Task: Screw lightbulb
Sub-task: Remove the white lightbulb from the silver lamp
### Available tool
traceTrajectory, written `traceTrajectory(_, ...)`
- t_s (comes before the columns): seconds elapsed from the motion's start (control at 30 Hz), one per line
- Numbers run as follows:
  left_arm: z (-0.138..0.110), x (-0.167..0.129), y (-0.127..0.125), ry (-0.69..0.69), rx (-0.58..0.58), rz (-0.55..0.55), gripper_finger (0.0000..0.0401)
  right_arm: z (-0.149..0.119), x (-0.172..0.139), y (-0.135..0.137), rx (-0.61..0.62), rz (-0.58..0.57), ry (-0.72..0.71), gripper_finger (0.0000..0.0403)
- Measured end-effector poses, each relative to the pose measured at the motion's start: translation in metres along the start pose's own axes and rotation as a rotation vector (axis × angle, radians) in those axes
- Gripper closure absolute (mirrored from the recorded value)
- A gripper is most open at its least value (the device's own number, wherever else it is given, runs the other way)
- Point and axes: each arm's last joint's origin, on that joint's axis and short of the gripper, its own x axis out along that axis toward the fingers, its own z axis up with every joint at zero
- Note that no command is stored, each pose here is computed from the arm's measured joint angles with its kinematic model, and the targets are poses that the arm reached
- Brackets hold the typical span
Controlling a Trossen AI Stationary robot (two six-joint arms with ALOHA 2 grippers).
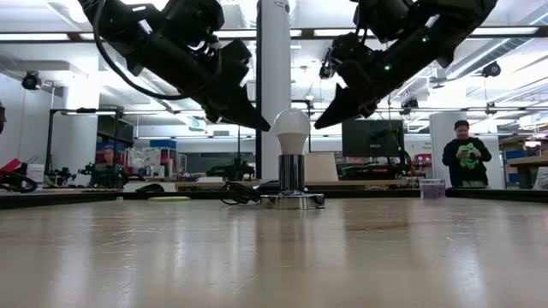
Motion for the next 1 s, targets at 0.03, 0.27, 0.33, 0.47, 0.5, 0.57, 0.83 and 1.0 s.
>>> traceTrajectory(0.03, -0.001, 0.000, 0.001, 0.006, -0.003, 0.025, 0.0401, 0.000, -0.002, 0.000, -0.002, 0.007, 0.009, 0.0403)
traceTrajectory(0.27, 0.000, 0.001, 0.005, -0.008, 0.007, 0.140, 0.0401, 0.005, -0.009, 0.003, 0.002, 0.157, -0.019, 0.0403)
traceTrajectory(0.33, 0.002, 0.001, 0.005, -0.024, 0.010, 0.130, 0.0401, 0.005, -0.007, 0.004, 0.004, 0.160, -0.031, 0.0403)
traceTrajectory(0.47, 0.004, 0.001, 0.003, -0.048, 0.007, 0.104, 0.0401, 0.004, -0.002, 0.005, 0.004, 0.158, -0.033, 0.0403)
traceTrajectory(0.5, 0.005, 0.001, 0.003, -0.051, 0.006, 0.083, 0.0401, 0.003, -0.002, 0.005, 0.004, 0.156, -0.032, 0.0403)
traceTrajectory(0.57, 0.004, 0.001, 0.002, -0.050, 0.007, 0.045, 0.0401, 0.004, 0.000, 0.005, 0.005, 0.151, -0.038, 0.0403)
traceTrajectory(0.83, 0.004, 0.001, -0.001, -0.048, 0.011, -0.006, 0.0401, 0.002, 0.003, 0.003, 0.007, 0.078, -0.033, 0.0403)
traceTrajectory(1.0, 0.004, 0.000, -0.004, -0.043, 0.022, -0.022, 0.0401, 0.002, 0.004, 0.001, 0.013, 0.024, -0.038, 0.0403)
